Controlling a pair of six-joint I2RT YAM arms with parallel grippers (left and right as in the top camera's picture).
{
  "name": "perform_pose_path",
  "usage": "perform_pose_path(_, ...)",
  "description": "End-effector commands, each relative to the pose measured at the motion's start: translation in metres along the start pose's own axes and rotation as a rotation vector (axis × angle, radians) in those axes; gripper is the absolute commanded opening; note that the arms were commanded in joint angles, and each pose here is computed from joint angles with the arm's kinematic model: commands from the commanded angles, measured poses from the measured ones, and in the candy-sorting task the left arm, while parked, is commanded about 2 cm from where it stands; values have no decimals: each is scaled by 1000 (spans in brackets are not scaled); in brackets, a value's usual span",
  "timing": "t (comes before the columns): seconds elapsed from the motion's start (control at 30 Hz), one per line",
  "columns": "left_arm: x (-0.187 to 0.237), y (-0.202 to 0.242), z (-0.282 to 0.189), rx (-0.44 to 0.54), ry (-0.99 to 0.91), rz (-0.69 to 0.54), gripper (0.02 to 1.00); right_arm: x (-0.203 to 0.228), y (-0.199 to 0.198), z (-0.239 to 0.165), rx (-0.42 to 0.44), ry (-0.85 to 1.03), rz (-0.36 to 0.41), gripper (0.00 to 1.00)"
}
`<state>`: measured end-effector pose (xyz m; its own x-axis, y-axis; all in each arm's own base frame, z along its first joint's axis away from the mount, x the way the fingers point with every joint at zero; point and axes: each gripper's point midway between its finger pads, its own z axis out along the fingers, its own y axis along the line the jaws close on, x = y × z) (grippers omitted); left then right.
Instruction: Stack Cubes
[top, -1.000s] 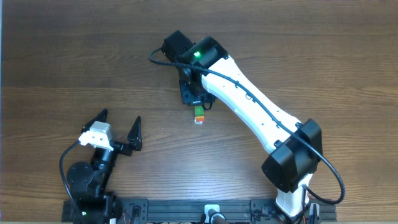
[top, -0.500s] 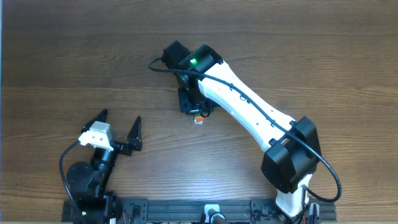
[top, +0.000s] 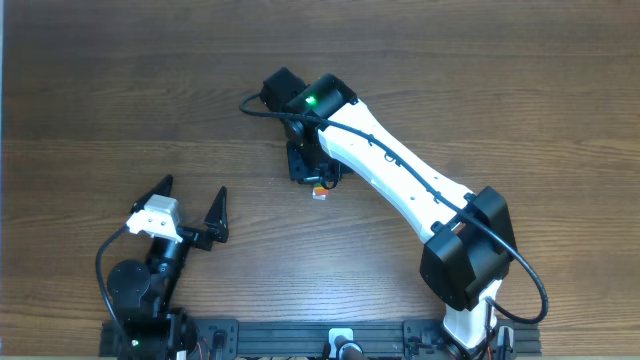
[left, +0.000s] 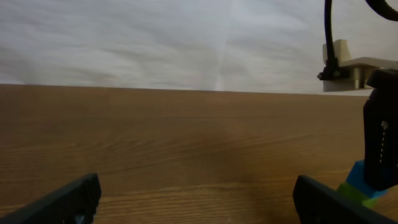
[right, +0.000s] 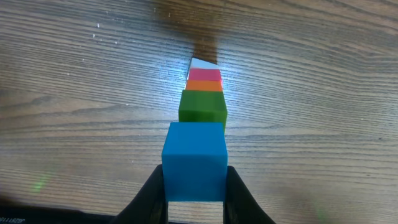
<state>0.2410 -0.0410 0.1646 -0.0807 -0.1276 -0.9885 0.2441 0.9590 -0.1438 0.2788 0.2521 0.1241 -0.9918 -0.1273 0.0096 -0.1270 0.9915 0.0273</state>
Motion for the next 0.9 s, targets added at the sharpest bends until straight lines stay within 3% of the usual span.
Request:
perform_pose_path(0.03, 1, -3, 0, 14, 2, 12, 998, 1, -5, 2, 6, -10, 14, 12)
perform_pose_path(0.5, 1, -3, 0, 14, 2, 12, 1000, -2, -3, 8, -2, -21, 16, 34)
perform_pose_path(0.73, 1, -3, 0, 14, 2, 12, 998, -2, -3, 8, -2, -20, 16, 419)
perform_pose_path(0.9, 1, -3, 0, 14, 2, 12, 998, -2, -3, 8, -2, -21, 16, 590)
